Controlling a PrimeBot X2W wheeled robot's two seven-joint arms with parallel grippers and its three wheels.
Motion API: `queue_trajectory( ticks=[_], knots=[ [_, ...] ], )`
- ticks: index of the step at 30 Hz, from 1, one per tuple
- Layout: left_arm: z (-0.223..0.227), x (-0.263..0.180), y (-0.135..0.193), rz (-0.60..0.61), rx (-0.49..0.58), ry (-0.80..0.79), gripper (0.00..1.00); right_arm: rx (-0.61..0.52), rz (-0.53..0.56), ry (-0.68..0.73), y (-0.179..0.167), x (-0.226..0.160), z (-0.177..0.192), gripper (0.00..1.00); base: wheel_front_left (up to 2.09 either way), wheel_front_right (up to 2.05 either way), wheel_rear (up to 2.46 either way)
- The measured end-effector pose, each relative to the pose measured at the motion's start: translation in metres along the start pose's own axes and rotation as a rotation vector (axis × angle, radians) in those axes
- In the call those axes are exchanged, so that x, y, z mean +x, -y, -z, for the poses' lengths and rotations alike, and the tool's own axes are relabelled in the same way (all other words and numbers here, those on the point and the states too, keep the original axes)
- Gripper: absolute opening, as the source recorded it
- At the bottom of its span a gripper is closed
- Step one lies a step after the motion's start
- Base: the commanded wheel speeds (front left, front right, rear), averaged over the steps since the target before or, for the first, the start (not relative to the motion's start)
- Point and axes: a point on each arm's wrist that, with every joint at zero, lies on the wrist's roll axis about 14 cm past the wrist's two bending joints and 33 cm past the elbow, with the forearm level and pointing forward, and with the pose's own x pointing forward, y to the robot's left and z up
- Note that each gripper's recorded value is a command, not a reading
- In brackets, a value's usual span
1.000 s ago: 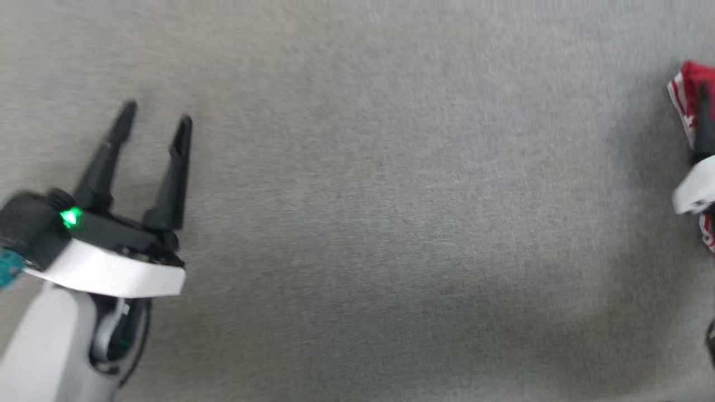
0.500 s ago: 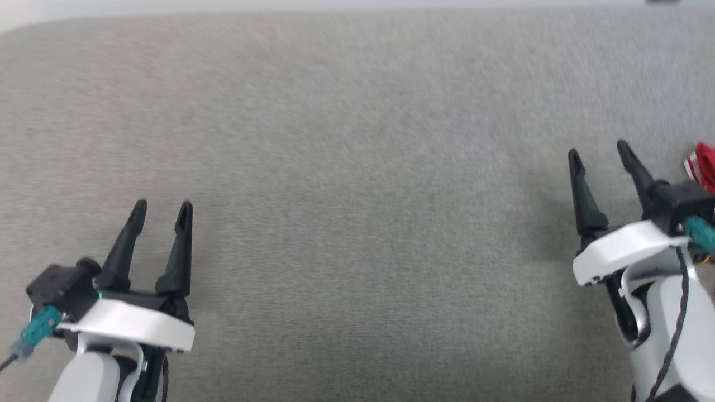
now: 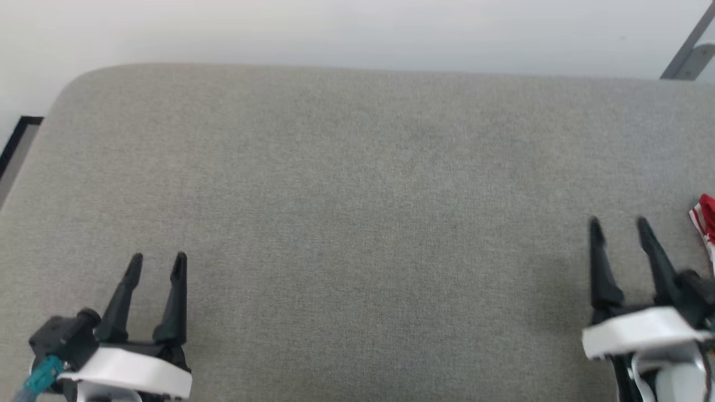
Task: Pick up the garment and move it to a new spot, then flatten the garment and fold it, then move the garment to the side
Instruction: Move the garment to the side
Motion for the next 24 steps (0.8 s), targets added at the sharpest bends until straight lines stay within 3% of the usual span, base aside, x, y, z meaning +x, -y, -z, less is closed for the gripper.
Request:
queue_trajectory(
  ticks=[12, 24],
  knots=[
    [-0.007, -0.031, -0.005, -0.026, 0.027, 0.02, 1.0, -0.015, 0.059, 0.037, 0.014, -0.041, -0.024, 1.0, 0.0, 0.0, 0.0],
    [-0.015, -0.037, -0.007, -0.048, 0.014, 0.052, 1.0, 0.006, 0.062, 0.052, 0.014, -0.047, -0.03, 1.0, 0.0, 0.0, 0.0]
  ],
)
